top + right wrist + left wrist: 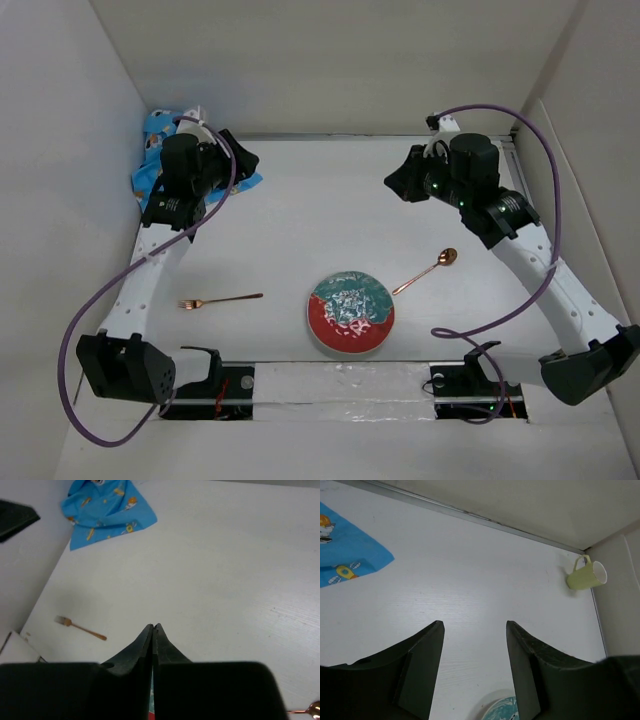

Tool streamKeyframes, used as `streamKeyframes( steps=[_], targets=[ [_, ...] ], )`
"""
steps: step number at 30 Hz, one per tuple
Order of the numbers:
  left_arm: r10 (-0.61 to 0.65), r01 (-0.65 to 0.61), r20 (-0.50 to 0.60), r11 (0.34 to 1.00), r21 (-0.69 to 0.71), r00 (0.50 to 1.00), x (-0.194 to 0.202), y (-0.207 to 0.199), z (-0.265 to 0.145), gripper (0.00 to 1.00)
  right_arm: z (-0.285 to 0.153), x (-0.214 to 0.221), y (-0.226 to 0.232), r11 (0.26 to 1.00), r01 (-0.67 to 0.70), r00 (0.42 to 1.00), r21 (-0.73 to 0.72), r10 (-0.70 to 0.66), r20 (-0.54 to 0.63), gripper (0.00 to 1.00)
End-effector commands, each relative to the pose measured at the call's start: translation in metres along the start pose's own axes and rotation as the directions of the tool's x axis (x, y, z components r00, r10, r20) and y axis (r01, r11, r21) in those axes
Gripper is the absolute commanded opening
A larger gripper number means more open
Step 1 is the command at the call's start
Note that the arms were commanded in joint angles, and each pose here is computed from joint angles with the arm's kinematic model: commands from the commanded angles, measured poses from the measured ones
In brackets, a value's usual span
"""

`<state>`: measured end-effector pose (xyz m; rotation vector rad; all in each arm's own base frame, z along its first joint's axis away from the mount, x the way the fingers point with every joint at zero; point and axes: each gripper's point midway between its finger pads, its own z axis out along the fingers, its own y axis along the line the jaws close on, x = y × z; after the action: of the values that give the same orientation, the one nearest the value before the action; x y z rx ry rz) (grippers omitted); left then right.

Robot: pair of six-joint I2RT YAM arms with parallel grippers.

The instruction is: Set the dinner table for one person

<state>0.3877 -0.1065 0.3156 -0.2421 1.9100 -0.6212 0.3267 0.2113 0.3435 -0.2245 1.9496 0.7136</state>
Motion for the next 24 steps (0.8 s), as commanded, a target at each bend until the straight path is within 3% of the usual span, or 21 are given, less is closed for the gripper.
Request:
streamKeyframes(
  steps=[1,2,4,5,6,11,13,14,15,17,21,23,24],
  targets=[
    [0.005,-0.003,0.091,1.0,-0.018,0.996,-0.031,-0.006,-0.001,0.49,-0.003,-0.015,0.024,0.991,0.032,0.999,-0.128,-0.026,0.045,0.0],
    [0.002,0.001,0.092,0.999,-0.034,0.996,-0.031,-0.002,0.002,0.47,-0.003,-0.012,0.025,0.988,0.033,0.999,-0.148,-0.028,0.036,0.0],
    [-0.01,0.022,0.101,0.993,-0.114,0.995,-0.031,0.016,0.015,0.26,-0.003,-0.005,0.031,0.981,0.032,0.999,-0.192,-0.03,0.015,0.0],
    [-0.024,0.039,0.106,0.989,-0.144,0.994,-0.034,0.02,0.019,0.06,0.0,0.004,0.027,0.982,0.025,1.0,-0.188,-0.026,-0.005,0.0],
    [-0.026,0.054,0.115,0.968,-0.244,0.993,-0.032,0.043,0.032,0.0,0.0,0.007,0.027,0.982,0.022,1.0,-0.189,-0.025,-0.012,0.0],
    [-0.065,0.101,0.092,0.875,-0.473,0.994,-0.04,0.113,0.07,0.0,0.005,0.015,0.017,0.987,0.012,0.999,-0.159,-0.017,-0.031,0.0],
    [-0.055,0.091,0.081,0.83,-0.55,0.995,-0.036,0.145,0.089,0.11,0.006,0.017,0.017,0.986,0.008,0.999,-0.165,-0.016,-0.046,0.0],
    [-0.029,0.078,0.095,0.818,-0.57,0.995,-0.042,0.152,0.094,0.19,0.006,0.019,0.017,0.986,0.006,0.999,-0.167,-0.014,-0.05,0.0],
    [-0.003,0.047,0.072,0.787,-0.615,0.997,-0.035,0.169,0.106,0.39,0.006,0.018,0.019,0.984,0.01,0.999,-0.176,-0.017,-0.039,0.0],
    [0.0,0.047,0.075,0.772,-0.633,0.997,-0.046,0.187,0.118,0.53,0.005,0.018,0.019,0.984,0.008,0.999,-0.177,-0.016,-0.045,0.0],
    [-0.024,-0.033,-0.07,0.705,-0.709,0.997,-0.012,0.238,0.155,0.55,0.005,0.017,0.016,0.988,0.01,0.999,-0.156,-0.016,-0.041,0.03],
    [-0.029,-0.046,-0.092,0.694,-0.719,0.995,-0.011,0.249,0.159,0.6,0.003,0.021,0.014,0.989,0.0,0.999,-0.146,-0.007,-0.05,0.11],
    [-0.039,-0.046,-0.099,0.684,-0.728,0.994,-0.007,0.262,0.163,0.66,0.002,0.023,0.016,0.989,0.003,0.999,-0.146,-0.011,-0.05,0.24]
  ],
)
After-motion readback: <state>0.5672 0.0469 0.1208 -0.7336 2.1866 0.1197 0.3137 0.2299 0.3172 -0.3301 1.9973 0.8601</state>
